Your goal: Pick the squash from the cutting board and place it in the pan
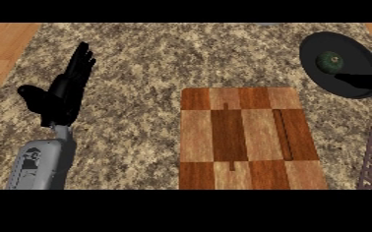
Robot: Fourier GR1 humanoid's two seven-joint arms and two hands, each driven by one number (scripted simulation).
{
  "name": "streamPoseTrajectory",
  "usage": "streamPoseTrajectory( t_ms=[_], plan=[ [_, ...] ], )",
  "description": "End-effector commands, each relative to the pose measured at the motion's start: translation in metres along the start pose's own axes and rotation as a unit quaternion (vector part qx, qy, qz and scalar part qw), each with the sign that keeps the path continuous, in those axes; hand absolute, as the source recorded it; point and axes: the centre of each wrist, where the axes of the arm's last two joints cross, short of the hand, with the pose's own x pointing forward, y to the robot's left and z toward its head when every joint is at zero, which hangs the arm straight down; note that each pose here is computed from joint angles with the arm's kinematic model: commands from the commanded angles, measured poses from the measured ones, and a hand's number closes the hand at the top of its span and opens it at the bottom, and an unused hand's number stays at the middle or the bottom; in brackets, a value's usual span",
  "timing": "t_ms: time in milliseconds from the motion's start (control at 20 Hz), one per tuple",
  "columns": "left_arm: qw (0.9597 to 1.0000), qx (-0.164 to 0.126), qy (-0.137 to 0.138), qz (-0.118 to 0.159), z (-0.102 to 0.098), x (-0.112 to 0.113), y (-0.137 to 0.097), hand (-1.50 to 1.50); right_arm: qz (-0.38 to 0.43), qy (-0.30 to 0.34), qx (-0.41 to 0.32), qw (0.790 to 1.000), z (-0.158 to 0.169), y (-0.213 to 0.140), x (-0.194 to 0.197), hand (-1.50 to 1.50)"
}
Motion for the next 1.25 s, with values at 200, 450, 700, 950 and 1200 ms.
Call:
streamPoseTrajectory(
  t_ms=[200, 450, 700, 950, 1200],
  plan=[
    [0.9999, 0.01, 0.008, 0.001, 0.006, -0.001, -0.009, 0.0, -0.143, -0.024, 0.034, 0.989, 0.021, -0.041, -0.033, -1.5],
    [0.9996, 0.027, 0.01, -0.008, 0.001, -0.009, 0.018, 0.0, -0.175, -0.054, 0.058, 0.981, 0.051, -0.089, -0.065, -1.5],
    [0.9989, 0.037, 0.029, -0.008, 0.004, -0.009, 0.012, 0.0, -0.171, -0.061, 0.076, 0.98, 0.054, -0.111, -0.062, -1.5],
    [0.9991, 0.031, 0.025, -0.014, 0.024, -0.01, 0.018, 0.0, -0.166, -0.052, 0.09, 0.981, 0.067, -0.136, -0.065, -1.5],
    [0.9993, 0.029, 0.021, -0.005, 0.023, 0.003, 0.037, 0.0, -0.134, -0.043, 0.085, 0.986, 0.079, -0.125, -0.068, -1.5]
  ],
)
